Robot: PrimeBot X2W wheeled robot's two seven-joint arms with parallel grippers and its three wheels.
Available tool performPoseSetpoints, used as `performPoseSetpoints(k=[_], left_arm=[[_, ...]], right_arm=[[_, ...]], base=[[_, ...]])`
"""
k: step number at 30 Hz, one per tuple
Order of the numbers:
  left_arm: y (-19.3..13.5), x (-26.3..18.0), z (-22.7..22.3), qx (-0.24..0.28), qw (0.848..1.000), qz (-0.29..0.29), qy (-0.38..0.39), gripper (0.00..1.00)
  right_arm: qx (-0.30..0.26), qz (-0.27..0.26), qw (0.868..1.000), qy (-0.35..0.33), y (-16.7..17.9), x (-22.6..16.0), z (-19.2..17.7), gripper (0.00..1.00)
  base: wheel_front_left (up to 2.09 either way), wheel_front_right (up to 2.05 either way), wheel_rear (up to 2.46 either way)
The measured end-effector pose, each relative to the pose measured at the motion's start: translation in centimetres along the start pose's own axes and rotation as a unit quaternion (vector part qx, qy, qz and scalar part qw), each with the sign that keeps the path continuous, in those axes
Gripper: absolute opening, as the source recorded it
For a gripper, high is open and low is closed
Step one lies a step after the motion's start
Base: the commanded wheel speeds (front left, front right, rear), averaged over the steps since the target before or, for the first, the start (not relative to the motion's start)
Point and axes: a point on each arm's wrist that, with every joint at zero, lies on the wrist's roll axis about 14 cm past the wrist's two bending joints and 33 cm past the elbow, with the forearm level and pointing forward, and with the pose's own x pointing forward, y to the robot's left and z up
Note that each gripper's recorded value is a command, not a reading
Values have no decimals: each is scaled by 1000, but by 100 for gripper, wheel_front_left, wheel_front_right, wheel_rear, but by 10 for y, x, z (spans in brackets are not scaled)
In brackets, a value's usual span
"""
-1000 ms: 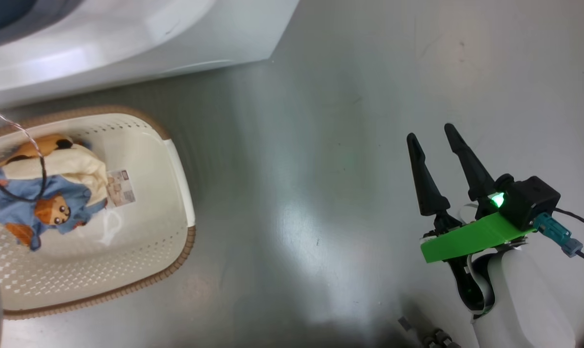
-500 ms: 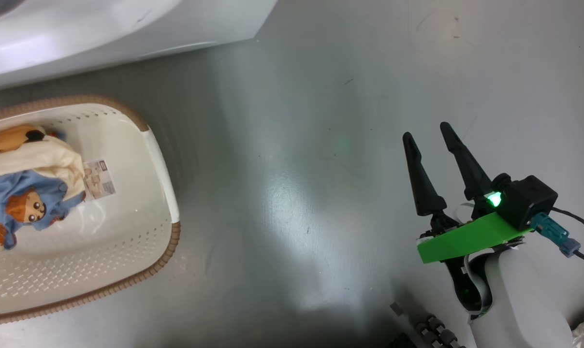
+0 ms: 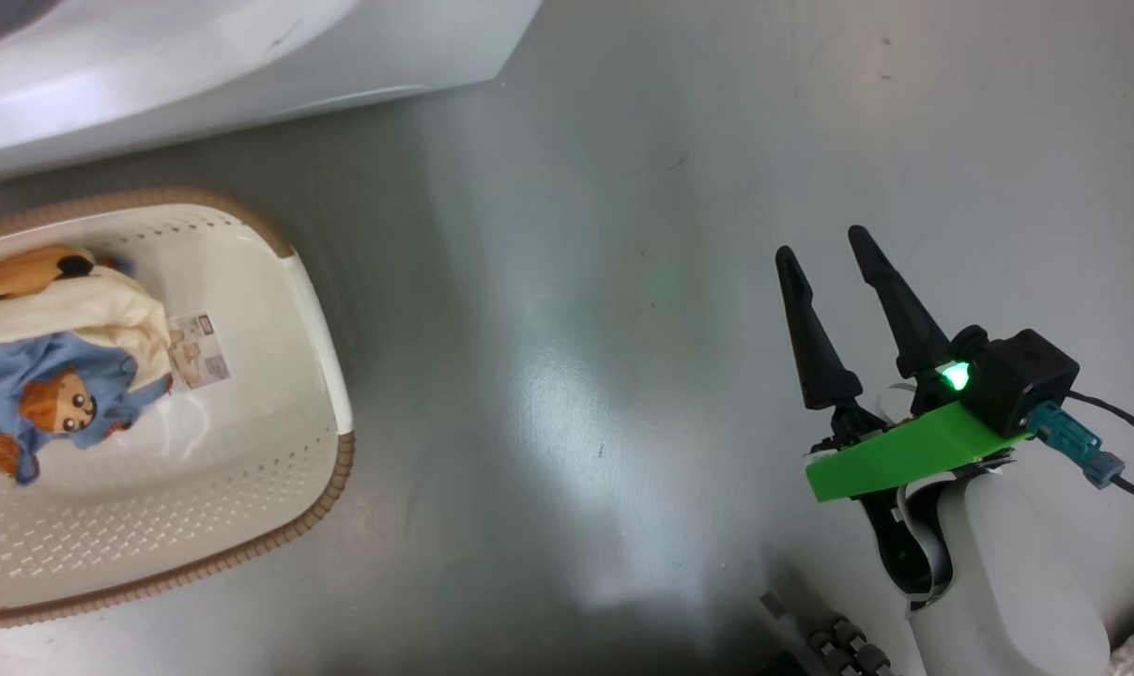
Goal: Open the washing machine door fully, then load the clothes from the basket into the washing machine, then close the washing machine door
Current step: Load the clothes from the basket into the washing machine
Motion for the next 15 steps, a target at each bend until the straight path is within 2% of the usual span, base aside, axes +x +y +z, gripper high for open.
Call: performPoseSetpoints(k=[8, 15], left_arm=[[-2, -10, 16, -4, 1000, 4, -21, 100], [0, -37, 13, -7, 1000, 11, -19, 100]], right_arm=[[0, 0, 1000, -18, 1, 2, 14, 100], [-1, 10, 999, -41, 10, 1, 34, 100]], base=[[0, 0, 0], [0, 0, 0]])
